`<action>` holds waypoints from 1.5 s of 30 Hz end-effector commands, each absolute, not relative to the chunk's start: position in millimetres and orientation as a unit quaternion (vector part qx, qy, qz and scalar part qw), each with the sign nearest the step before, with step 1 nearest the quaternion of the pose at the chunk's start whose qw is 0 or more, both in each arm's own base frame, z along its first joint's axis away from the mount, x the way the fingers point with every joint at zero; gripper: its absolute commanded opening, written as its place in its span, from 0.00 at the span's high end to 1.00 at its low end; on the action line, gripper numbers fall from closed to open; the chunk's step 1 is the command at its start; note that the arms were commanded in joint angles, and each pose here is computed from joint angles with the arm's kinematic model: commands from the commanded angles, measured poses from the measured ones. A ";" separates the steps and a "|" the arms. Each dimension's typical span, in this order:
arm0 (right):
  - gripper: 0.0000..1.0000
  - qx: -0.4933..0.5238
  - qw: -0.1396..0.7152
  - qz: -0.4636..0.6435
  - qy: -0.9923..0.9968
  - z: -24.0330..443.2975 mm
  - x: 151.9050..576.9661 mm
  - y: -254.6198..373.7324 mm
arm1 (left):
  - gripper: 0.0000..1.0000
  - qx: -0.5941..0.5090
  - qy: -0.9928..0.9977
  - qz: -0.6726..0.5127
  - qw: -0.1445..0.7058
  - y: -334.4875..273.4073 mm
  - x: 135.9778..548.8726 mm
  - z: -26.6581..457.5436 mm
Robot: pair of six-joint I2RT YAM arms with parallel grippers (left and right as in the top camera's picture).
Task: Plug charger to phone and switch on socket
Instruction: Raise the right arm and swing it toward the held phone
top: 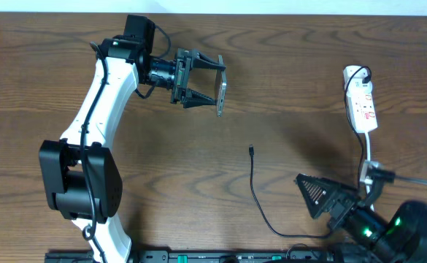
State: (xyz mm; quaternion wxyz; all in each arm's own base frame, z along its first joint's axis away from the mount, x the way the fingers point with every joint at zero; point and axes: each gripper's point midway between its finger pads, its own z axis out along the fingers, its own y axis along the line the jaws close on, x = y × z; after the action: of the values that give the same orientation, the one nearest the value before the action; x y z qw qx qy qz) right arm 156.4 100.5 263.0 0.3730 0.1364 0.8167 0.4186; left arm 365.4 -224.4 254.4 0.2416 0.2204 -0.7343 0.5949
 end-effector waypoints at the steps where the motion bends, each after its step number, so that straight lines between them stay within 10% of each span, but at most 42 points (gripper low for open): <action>1: 0.01 0.057 0.376 0.277 0.882 274.0 170.6 77.1 | 0.32 0.196 -0.719 0.622 0.240 -223.3 361.1 283.2; 12: 0.15 -0.014 0.300 0.336 0.893 324.6 183.2 110.5 | 0.32 0.196 -0.718 0.623 0.241 -223.4 360.8 283.9; 25: 0.10 -0.060 0.221 0.033 0.973 276.8 211.8 132.0 | 0.32 0.196 -0.718 0.623 0.241 -223.5 360.7 283.8; 45: 0.12 0.105 0.344 0.057 0.931 330.7 301.7 229.0 | 0.32 0.215 -0.713 0.616 0.257 -223.4 360.8 283.8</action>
State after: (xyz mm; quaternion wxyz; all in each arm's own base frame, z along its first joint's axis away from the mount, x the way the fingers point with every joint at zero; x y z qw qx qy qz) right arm 297.1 225.9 324.6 0.3306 0.0643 0.9407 0.0406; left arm 364.9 -224.7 255.7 0.2535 0.2308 -0.7284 0.5933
